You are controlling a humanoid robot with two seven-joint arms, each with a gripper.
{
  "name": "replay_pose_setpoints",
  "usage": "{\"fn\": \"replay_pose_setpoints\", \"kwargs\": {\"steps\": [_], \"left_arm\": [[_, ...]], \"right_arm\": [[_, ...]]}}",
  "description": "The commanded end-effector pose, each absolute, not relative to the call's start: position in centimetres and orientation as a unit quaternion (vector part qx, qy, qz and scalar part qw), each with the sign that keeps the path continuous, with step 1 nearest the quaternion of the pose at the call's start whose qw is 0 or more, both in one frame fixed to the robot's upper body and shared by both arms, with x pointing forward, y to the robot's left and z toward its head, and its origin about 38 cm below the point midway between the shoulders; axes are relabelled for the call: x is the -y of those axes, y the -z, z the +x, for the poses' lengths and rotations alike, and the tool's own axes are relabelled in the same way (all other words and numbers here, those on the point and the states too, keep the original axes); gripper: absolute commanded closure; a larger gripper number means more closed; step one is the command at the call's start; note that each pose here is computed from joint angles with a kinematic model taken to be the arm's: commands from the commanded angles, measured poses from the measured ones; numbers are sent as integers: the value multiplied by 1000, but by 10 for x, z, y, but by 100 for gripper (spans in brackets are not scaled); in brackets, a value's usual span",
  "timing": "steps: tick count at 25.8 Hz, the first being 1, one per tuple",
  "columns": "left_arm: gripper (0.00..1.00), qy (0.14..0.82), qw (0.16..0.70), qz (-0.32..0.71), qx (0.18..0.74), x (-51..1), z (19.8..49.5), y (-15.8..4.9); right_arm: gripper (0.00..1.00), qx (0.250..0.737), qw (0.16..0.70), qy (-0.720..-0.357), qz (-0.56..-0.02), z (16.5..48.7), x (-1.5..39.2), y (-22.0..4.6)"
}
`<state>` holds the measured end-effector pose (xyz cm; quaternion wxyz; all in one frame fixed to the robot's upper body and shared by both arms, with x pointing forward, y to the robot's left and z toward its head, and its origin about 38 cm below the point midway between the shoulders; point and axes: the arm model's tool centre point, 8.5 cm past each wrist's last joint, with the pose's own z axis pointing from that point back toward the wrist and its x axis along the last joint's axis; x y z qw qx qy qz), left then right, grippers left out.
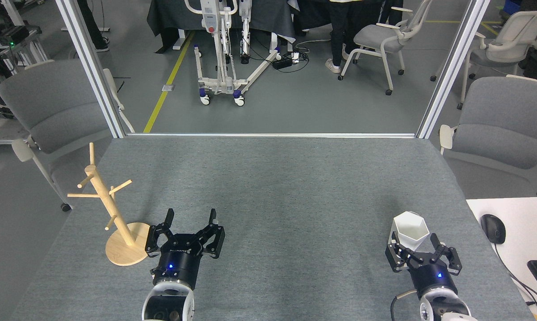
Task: Hang cup on storage rack
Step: 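Lower the right gripper onto the white hexagonal cup and close it, then lift the white cup with the right gripper and carry it toward the left gripper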
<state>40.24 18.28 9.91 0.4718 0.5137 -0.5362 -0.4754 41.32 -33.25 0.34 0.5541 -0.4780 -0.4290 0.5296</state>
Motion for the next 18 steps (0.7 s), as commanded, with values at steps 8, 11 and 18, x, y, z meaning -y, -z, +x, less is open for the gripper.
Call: {"fn": "replay_pose_setpoints", "kwargs": {"steps": [8, 11, 18], "left_arm": [[1, 475, 475, 513, 534, -182, 405, -97], [1, 476, 476, 512, 533, -182, 406, -96], [1, 478, 478, 511, 531, -182, 410, -94]], "right_arm": [[1, 427, 559, -532, -471, 422, 331, -1], [1, 430, 557, -530, -473, 429, 331, -6], [1, 429, 561, -529, -470, 438, 331, -7]]}}
